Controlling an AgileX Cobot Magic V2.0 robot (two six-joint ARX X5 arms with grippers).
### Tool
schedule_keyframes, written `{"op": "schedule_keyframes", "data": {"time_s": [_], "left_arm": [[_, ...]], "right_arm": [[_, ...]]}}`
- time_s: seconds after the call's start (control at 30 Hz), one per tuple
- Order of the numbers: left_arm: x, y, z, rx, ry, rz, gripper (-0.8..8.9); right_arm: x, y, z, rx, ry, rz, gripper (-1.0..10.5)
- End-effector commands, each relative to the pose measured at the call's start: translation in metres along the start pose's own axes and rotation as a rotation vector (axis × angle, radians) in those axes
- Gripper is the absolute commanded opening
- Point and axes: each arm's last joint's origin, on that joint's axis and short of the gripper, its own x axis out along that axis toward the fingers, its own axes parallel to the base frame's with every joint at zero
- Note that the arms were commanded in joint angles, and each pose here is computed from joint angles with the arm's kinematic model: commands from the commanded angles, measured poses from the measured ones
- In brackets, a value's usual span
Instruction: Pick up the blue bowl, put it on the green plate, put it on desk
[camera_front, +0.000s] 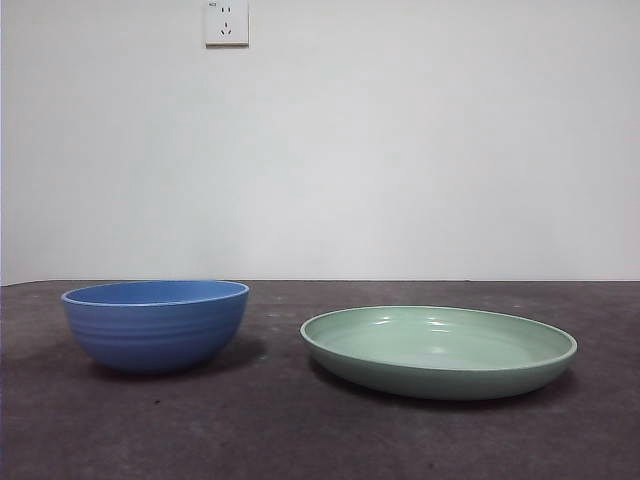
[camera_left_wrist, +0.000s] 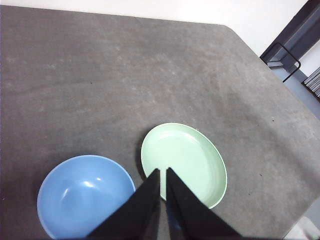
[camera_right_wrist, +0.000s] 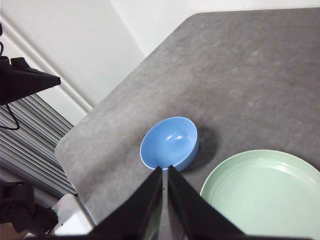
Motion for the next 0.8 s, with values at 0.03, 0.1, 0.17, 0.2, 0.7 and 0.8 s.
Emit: {"op": "schedule_keyframes", "data": {"time_s": [0.03,0.1,0.17,0.2,0.7,0.8], "left_arm": [[-0.0025,-0.0034,0.0056,0.033,-0.014,-0.01,0.35],[-0.0025,-0.0034,0.0053,0.037,-0.011,-0.009,1.02],[-0.0025,-0.0034,0.0051,0.049,-0.01,-0.009,2.36],[-0.0024,-0.0035,0.0051,0.054,-0.009,-0.01,3.56],[-0.0016,-0.0046,0.0037,0.041,0.005,-0.016,6.56],[0.0004,-0.0029,0.0024,0.006,0.026,-0.009,6.54]], "right_arm": [[-0.0016,0.0034,0.0044,-0.026,-0.006,0.004,0.3],[-0.0016,0.003,0.0043,-0.024,-0.006,-0.006,1.5],[-0.0016,0.0023,0.0044,-0.022,-0.011,-0.031,2.8],[-0.0016,0.0017,0.0045,-0.021,-0.014,-0.051,3.7],[-0.0018,-0.0006,-0.0003,0.016,0.019,-0.106,6.1],[-0.0018,-0.0006,-0.001,0.021,0.025,-0.106,6.1]]}}
